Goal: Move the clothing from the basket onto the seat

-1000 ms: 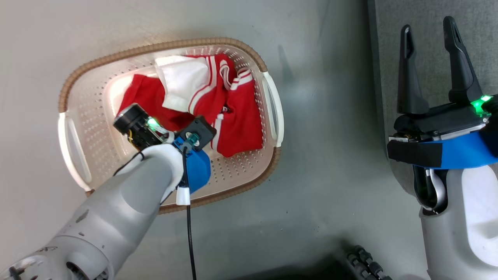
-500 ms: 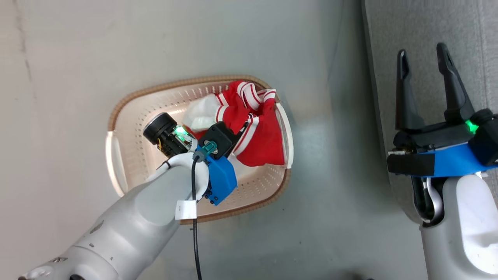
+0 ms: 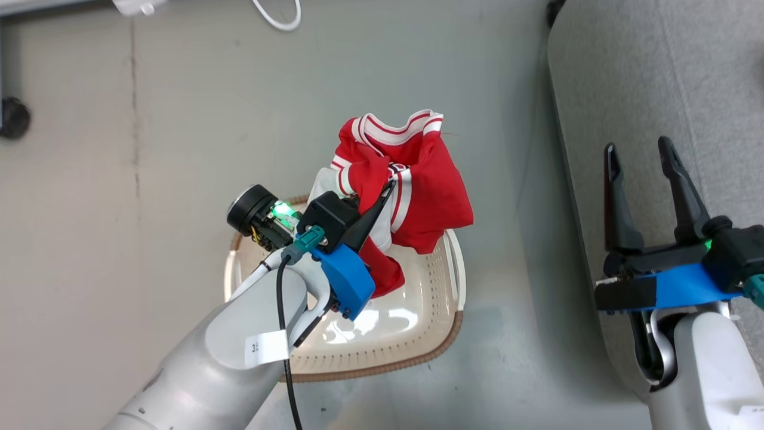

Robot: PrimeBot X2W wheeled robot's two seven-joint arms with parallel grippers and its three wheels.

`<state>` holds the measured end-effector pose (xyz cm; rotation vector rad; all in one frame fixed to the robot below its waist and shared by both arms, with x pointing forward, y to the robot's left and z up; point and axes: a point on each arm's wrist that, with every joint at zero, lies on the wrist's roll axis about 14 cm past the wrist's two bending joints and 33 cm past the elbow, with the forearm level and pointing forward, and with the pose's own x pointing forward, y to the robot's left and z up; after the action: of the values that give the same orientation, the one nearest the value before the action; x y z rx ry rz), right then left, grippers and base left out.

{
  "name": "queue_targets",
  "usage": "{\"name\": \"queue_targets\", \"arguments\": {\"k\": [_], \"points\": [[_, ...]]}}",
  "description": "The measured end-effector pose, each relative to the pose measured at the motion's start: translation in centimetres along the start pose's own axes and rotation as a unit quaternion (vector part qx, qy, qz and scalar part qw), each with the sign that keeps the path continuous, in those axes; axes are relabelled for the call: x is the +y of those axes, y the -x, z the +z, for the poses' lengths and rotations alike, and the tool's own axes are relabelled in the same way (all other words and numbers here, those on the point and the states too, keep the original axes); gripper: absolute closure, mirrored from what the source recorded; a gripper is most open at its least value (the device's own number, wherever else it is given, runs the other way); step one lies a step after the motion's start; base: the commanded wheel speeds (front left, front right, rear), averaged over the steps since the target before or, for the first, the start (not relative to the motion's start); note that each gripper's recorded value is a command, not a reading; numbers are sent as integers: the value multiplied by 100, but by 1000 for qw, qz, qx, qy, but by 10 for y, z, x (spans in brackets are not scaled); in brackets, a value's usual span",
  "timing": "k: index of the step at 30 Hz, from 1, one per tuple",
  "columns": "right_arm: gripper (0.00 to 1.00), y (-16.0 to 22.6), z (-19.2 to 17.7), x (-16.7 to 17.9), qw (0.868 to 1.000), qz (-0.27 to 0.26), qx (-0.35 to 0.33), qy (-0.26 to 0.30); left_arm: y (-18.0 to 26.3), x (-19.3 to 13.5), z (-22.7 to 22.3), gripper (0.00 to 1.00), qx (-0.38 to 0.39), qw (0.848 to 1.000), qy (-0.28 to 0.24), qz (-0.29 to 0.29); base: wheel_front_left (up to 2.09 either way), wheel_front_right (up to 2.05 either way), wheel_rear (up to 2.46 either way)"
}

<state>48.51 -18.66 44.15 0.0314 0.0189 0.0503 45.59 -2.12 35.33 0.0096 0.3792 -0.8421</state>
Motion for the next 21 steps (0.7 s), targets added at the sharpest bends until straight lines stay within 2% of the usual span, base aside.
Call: {"name": "queue_targets", "arguments": {"k": [8,21], "points": [[0,19,29,9,1000,9,-24,-4,22,4,74,100,-86,995,-34,39,0,0,0],[0,59,55,17,999,16,-44,-10,62,-23,164,100,-186,977,-92,54,0,0,0]]}}
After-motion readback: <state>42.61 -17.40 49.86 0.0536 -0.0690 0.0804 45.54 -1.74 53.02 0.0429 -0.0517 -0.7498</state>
